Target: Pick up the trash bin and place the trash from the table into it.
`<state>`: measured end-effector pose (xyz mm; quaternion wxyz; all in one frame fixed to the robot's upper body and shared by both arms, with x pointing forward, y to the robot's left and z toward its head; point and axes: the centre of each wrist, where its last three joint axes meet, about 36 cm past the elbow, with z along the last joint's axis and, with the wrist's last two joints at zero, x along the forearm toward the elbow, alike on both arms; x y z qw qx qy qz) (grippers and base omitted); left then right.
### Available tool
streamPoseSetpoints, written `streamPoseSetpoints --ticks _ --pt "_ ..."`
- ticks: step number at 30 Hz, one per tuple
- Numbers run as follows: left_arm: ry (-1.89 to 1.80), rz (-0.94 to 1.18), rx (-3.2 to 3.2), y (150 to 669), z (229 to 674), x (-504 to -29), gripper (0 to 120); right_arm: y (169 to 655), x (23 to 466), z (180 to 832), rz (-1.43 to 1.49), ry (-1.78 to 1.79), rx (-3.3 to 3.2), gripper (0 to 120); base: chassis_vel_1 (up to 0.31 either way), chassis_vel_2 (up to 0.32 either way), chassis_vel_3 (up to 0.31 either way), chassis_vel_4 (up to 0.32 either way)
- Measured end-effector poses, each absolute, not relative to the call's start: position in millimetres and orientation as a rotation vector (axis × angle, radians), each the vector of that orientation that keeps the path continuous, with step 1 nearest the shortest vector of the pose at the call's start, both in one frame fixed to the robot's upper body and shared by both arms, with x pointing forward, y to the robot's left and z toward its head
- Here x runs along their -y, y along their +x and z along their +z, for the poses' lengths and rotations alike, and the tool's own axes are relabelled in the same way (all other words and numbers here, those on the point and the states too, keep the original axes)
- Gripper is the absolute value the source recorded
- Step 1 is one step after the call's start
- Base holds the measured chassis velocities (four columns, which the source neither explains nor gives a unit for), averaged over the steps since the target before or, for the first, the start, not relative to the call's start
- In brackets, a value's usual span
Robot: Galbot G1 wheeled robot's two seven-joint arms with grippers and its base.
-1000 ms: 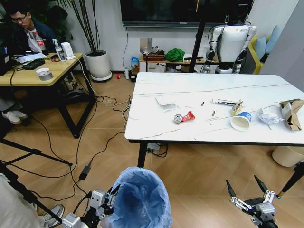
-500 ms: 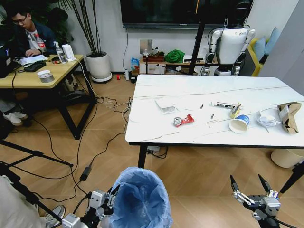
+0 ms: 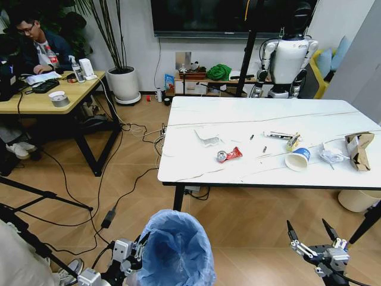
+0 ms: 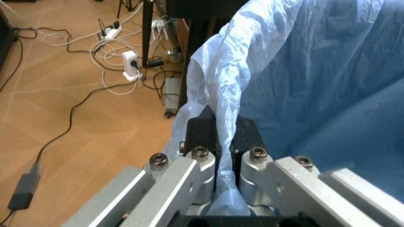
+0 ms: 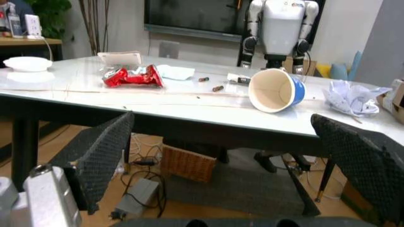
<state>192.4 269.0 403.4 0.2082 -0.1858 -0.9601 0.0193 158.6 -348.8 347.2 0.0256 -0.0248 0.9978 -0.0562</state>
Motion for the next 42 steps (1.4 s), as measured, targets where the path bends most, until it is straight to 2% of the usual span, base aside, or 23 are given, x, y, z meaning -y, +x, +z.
streamPoseSetpoints --ticks 21,42 --pt "-0.386 0.053 2.700 194 408 -271 0 161 344 351 -0.240 -0.048 -3.059 100 0.000 0.000 0.000 0.000" --pt "-0.350 0.047 2.705 209 429 -291 0 200 329 391 -0.164 -0.057 -3.079 100 0.000 0.000 0.000 0.000"
